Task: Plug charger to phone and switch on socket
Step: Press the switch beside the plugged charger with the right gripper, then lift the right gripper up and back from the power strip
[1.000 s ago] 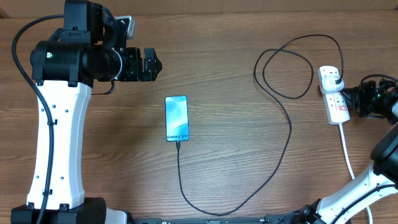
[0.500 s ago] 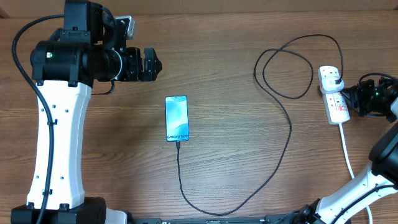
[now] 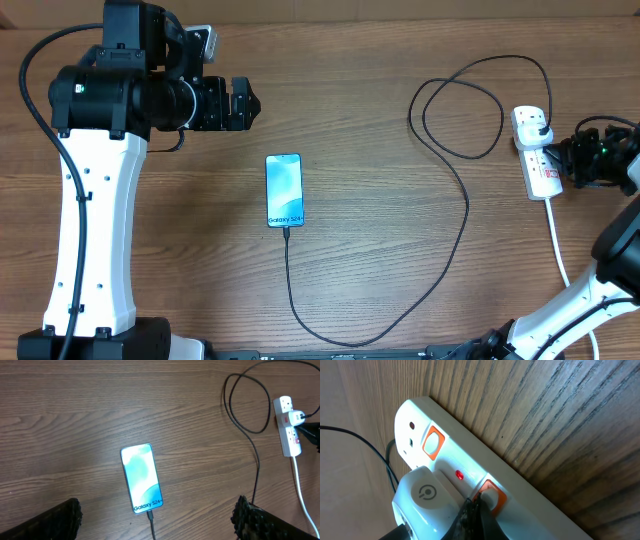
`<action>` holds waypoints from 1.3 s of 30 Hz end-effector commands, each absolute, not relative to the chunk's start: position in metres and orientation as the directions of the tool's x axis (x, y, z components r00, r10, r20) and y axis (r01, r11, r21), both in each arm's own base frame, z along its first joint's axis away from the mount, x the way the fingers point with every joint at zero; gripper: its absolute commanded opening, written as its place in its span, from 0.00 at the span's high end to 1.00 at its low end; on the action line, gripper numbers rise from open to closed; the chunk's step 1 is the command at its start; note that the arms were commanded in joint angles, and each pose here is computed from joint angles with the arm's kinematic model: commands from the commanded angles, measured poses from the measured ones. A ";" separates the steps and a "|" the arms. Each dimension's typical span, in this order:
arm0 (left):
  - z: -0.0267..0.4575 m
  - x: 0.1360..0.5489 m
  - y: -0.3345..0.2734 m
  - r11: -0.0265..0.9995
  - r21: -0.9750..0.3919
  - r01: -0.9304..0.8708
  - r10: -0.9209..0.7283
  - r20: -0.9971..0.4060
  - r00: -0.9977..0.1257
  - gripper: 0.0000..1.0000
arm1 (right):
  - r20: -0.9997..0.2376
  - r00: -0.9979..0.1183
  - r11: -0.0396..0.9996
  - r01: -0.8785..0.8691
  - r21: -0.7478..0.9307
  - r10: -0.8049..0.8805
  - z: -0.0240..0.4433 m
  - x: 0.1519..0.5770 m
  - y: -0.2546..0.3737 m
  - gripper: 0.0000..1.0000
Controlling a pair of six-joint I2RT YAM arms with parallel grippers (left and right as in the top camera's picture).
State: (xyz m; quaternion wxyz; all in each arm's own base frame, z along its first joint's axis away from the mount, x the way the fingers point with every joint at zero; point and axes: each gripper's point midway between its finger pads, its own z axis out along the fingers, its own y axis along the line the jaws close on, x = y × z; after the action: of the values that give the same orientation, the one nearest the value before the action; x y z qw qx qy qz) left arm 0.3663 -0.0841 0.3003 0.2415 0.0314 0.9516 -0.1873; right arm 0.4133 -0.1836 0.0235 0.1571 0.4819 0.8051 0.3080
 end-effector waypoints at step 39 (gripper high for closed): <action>0.308 0.368 -0.079 0.932 -0.326 0.159 -0.026 -0.498 -0.867 0.01 | -0.482 -0.687 0.777 0.197 0.597 0.544 0.275 0.341 -0.058 0.88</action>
State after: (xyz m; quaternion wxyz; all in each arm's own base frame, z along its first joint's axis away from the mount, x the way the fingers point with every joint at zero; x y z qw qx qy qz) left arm 0.3662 -0.0841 0.3002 0.2413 0.0314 0.9517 -0.1873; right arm 0.3490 -0.0741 0.2605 0.3122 0.2638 0.8633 0.2962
